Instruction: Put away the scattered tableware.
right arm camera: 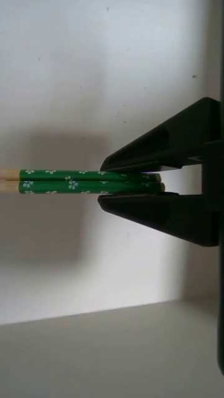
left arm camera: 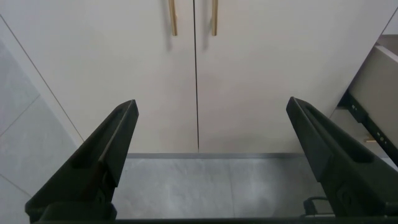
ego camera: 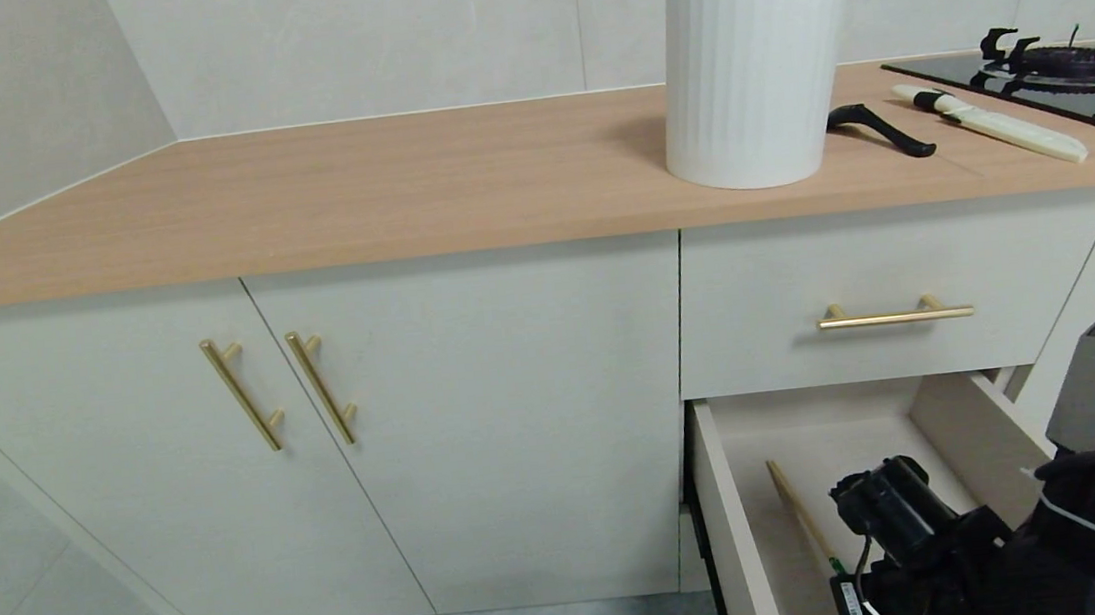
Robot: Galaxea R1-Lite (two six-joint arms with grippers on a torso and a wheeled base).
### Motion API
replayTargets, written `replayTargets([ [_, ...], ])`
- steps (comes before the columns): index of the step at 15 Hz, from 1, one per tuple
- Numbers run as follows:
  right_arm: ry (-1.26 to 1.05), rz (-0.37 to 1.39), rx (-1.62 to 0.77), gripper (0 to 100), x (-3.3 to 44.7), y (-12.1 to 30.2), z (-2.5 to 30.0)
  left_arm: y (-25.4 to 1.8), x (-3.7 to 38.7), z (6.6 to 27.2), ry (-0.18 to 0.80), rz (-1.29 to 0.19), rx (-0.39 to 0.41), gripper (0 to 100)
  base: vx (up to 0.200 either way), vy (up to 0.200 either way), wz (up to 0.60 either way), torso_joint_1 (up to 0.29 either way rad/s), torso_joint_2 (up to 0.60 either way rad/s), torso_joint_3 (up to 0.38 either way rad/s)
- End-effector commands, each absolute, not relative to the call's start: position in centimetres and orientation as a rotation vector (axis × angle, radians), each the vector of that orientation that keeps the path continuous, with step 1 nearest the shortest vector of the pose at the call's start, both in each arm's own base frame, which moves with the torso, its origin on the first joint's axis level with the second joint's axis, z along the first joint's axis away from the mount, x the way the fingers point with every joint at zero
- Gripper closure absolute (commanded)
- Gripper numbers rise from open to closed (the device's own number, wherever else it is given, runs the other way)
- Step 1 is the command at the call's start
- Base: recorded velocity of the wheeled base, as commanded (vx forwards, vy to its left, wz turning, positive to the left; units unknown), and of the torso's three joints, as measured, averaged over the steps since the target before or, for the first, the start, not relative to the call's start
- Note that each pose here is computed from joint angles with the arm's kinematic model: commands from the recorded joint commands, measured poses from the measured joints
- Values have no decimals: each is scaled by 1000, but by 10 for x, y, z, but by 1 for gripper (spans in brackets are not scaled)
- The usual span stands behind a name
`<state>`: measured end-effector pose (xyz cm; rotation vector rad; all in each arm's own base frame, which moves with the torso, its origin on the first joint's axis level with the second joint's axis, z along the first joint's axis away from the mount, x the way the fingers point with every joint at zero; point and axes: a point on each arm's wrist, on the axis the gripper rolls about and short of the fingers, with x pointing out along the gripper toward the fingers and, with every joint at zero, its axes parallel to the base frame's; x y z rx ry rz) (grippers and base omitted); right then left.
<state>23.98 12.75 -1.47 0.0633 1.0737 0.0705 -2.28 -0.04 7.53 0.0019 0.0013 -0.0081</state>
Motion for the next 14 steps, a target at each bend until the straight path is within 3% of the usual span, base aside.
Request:
replayTargets([
  [1, 1095, 58, 49, 100, 238, 126, -24, 0, -23, 75, 2, -8, 2, 0, 0, 0, 0, 0, 0, 0],
  [7, 1069, 29, 35, 100, 240, 127, -29, 0, -23, 75, 2, -8, 2, 0, 0, 0, 0, 0, 0, 0],
  [8, 1068, 30, 35, 0, 240, 127, -29, 0, -23, 75, 2, -8, 2, 0, 0, 0, 0, 0, 0, 0],
  [14, 1046, 35, 47, 0, 240, 126, -22, 0, -23, 75, 2, -8, 2, 0, 0, 0, 0, 0, 0, 0],
])
